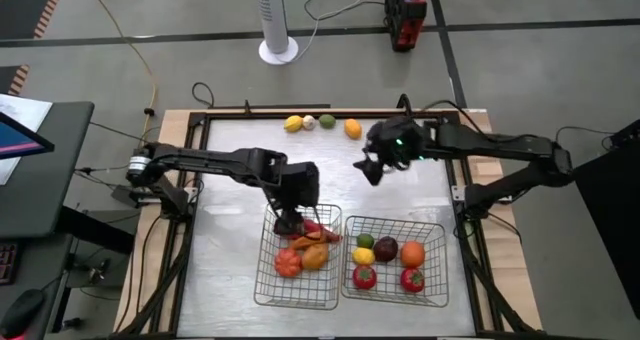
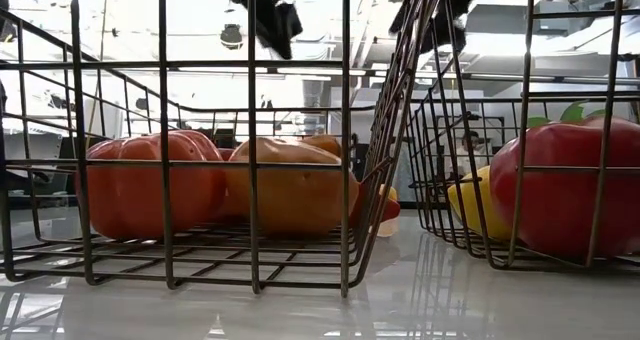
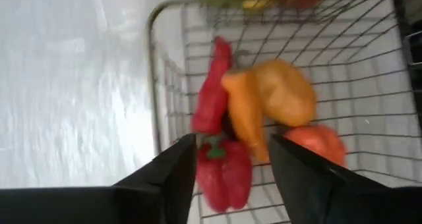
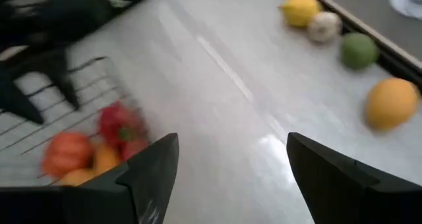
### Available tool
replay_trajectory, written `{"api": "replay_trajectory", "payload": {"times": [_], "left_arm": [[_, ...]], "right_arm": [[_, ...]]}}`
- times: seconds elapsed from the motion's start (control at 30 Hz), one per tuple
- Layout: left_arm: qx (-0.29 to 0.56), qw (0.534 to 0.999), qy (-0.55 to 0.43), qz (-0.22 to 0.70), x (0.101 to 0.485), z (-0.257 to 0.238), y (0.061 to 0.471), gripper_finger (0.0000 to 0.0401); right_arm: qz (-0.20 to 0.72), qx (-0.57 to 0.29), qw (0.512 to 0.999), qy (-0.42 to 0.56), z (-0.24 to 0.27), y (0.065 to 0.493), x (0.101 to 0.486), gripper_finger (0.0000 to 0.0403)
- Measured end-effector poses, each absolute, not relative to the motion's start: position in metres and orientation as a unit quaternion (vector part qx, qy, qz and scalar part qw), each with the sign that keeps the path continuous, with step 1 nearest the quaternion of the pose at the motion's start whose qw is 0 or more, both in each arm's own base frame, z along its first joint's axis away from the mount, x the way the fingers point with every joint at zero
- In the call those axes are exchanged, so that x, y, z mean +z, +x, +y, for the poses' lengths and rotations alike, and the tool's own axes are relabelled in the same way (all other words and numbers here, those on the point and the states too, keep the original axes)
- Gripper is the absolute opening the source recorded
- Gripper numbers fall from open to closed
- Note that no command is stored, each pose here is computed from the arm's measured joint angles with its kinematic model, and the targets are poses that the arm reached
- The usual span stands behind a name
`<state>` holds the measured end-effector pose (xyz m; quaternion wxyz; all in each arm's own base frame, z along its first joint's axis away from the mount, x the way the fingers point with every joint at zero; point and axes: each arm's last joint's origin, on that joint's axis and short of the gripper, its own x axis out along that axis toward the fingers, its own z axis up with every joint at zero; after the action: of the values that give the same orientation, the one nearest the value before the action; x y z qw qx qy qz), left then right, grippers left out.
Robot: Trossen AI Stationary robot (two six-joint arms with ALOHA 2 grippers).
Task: Sort produce into baskets
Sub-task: Put the right yellow lemon into the right wire basket
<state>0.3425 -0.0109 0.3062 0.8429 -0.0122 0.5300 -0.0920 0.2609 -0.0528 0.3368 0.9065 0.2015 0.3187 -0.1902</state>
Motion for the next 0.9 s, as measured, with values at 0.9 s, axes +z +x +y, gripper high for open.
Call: {"api": "replay_trajectory", "payload": {"times": [0.9], "left_arm": [[0.179, 0.948, -0.121, 0.232, 0.299, 0.085, 0.239, 0.0116]], "right_arm": [[0.364, -0.295, 0.839, 0.276, -0.192, 0.307, 0.227, 0.0311]]}}
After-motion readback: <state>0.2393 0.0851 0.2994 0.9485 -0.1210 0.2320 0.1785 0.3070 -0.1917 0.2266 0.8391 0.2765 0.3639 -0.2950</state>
